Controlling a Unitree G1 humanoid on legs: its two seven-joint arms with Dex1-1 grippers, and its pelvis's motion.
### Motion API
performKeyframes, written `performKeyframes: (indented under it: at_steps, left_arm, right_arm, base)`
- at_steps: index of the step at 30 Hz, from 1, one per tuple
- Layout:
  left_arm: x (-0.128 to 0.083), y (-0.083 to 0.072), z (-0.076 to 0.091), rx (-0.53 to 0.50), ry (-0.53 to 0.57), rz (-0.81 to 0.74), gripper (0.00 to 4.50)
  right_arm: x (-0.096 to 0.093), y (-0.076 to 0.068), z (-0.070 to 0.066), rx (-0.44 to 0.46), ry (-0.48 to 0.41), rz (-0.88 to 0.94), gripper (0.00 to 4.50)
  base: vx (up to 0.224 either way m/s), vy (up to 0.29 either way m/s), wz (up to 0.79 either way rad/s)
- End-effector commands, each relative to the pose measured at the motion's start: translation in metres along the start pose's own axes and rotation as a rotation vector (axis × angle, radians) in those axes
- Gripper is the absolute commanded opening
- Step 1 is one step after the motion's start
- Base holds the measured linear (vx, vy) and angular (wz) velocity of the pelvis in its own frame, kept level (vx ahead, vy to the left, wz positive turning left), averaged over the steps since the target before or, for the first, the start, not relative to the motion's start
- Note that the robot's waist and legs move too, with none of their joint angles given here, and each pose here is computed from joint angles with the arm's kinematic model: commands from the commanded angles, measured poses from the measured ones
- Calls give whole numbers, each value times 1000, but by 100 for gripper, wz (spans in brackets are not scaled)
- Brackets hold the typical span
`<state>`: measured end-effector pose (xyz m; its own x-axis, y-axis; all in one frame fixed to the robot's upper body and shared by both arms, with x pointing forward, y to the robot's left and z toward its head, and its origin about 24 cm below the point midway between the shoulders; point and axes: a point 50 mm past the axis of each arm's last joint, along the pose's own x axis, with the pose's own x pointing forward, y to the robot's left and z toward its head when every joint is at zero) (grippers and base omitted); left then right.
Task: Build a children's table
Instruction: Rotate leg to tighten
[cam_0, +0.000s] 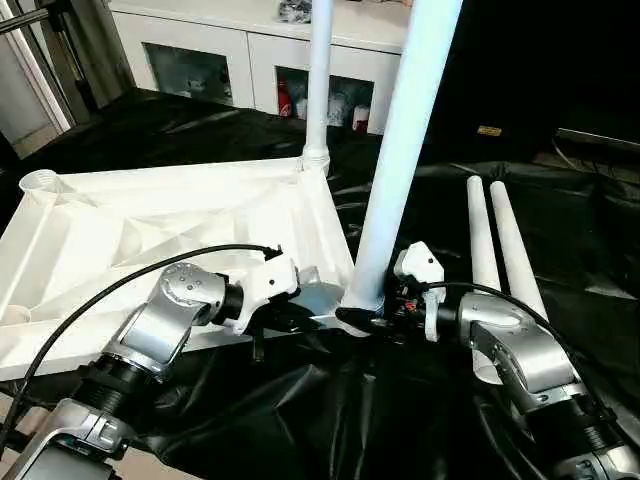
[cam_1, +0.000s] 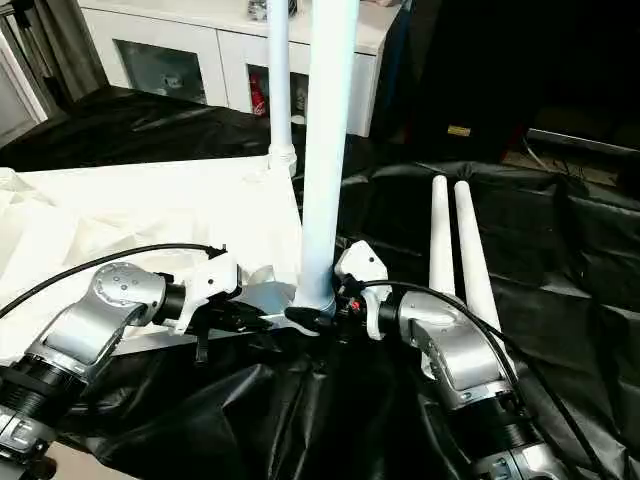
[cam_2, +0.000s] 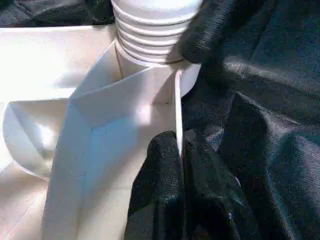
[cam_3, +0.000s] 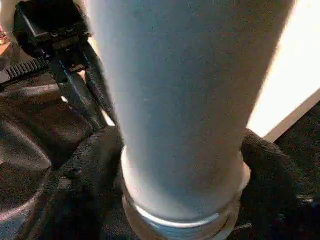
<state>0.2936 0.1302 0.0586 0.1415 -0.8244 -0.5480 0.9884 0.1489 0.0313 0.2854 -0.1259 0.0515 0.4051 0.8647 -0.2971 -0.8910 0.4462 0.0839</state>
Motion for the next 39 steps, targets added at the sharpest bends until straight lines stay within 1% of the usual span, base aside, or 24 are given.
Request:
performKeyframes:
  at_steps: [1,2,4,8,11,13,15,17,18,19,20,21,22,23,24,25,27,28,31,33,34,36,38,39]
  left_arm:
    - [5,-1,15,56,-79,-34,0]
    - [5,-1,15,56,-79,-34,0]
    - [5,-1,15,55,-78,-35,0]
    - [5,-2,14,51,-83,-35,0]
    - [8,1,17,43,-103,12,0]
    - [12,8,18,23,-83,87,0]
    - [18,17,17,-26,-49,170,0]
    - [27,26,24,-68,-71,270,0]
    - [34,32,30,-96,-86,334,0]
    - [34,32,30,-96,-86,334,0]
    - [40,37,35,-133,-94,400,0]
    - [52,44,44,-189,-101,482,0]
    - [56,45,47,-197,-104,496,0]
    - [56,45,47,-197,-104,496,0]
    - [61,44,51,-187,-113,492,0]
    - [67,43,56,-174,-127,478,0]
    - [70,41,58,-167,-137,452,0]
    - [70,39,58,-166,-134,436,0]
    - [69,39,56,-158,-129,421,0]
    - [65,37,49,-140,-116,376,0]
    - [62,35,47,-110,-120,352,0]
    - [59,32,46,-75,-131,310,0]
    - [57,30,44,-78,-128,283,0]
    - [53,26,42,-47,-142,235,0]
  right_arm:
    - [-2,1,-2,15,0,0,305]
    - [-2,1,-3,15,0,-2,305]
    - [-2,1,-3,16,0,-4,287]
    - [0,2,-5,25,-5,-18,279]
    - [5,-1,-9,46,-9,-91,277]
    - [10,-4,-12,82,-9,-176,277]
    - [18,-7,-15,131,-19,-270,277]
    - [30,-12,-17,210,-30,-392,277]
    - [37,-18,-19,257,-23,-495,277]
    - [37,-18,-19,257,-23,-495,277]
    - [44,-21,-20,290,-10,-564,277]
    - [59,-22,-15,294,2,-617,277]
    - [64,-21,-13,292,-1,-620,277]
    - [64,-21,-13,292,-1,-620,277]
    - [69,-20,-8,292,-14,-612,277]
    - [74,-20,-2,291,-38,-595,332]
    - [75,-19,2,286,-61,-580,356]
    - [74,-20,3,277,-66,-573,356]
    - [72,-22,3,253,-66,-574,390]
    - [65,-24,6,195,-84,-526,390]
    - [61,-24,7,168,-91,-487,390]
    - [56,-23,8,139,-93,-439,390]
    - [52,-23,8,118,-91,-412,390]
    - [45,-22,9,86,-83,-362,390]
  base:
    - [0,0,0]
    - [0,0,0]
    - [0,0,0]
    - [0,0,0]
    - [0,0,0]
    - [0,0,0]
    - [0,0,0]
    - [0,0,0]
    - [0,0,0]
    - [0,0,0]
    - [0,0,0]
    - [0,0,0]
    - [0,0,0]
    - [0,0,0]
    - [0,0,0]
    - [0,0,0]
    - [0,0,0]
    - [0,0,0]
    - [0,0,0]
    - [0,0,0]
    - [0,0,0]
    - [0,0,0]
    - [0,0,0]
    - [0,0,0]
